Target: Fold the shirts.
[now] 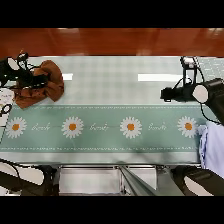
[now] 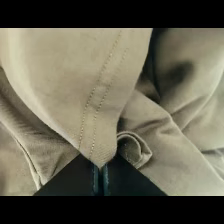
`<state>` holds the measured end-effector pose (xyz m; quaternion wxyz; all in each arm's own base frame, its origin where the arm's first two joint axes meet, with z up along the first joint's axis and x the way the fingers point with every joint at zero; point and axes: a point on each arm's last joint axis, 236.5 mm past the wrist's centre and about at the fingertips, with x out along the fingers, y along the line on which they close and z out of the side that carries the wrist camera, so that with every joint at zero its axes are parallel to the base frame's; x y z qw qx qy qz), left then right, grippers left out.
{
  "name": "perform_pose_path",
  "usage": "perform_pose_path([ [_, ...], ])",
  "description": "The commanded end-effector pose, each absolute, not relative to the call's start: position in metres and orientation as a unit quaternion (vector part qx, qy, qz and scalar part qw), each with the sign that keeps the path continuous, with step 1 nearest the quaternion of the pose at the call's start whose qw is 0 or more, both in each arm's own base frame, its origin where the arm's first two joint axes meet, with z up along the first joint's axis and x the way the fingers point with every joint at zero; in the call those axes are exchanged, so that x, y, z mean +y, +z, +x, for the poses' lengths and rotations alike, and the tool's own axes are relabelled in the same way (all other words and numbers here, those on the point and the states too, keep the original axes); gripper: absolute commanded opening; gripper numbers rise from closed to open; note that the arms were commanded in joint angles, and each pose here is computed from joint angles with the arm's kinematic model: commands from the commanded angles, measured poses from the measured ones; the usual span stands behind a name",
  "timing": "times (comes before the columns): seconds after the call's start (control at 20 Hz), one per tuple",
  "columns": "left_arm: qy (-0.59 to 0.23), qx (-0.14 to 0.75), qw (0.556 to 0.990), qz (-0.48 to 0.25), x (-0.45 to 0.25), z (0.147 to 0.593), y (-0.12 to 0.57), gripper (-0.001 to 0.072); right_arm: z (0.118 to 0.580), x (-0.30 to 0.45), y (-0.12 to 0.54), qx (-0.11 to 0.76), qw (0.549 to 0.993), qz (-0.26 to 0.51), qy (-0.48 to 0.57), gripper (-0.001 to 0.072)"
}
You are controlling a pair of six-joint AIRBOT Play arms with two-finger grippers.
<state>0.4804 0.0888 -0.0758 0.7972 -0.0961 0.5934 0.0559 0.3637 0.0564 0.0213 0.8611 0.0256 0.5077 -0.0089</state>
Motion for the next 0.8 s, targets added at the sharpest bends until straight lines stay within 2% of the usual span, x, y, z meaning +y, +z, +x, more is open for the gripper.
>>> perform_pose_path([
  [0.0, 0.044, 0.612, 0.782, -0.105, 0.081, 0.475, -0.059, 0.0019, 0.365, 0.058, 0.023, 0.504, 0.863, 0.029, -0.007, 0.0408],
  [0.1, 0.026, 0.573, 0.81, -0.125, 0.07, 0.491, -0.01, 0.0018, 0.365, 0.058, 0.029, 0.499, 0.866, 0.03, -0.007, 0.0408],
  [0.3, -0.026, 0.425, 0.89, -0.163, 0.039, 0.514, 0.142, 0.0018, 0.362, 0.057, 0.067, 0.455, 0.89, 0.037, 0.0, 0.0408],
  [0.5, -0.053, 0.299, 0.944, -0.133, 0.018, 0.488, 0.277, 0.0018, 0.346, 0.053, 0.11, 0.409, 0.911, 0.045, 0.007, 0.0408],
  [0.75, -0.101, 0.157, 0.979, -0.088, -0.026, 0.435, 0.412, 0.0018, 0.323, 0.051, 0.141, 0.38, 0.923, 0.054, 0.016, 0.0408],
])
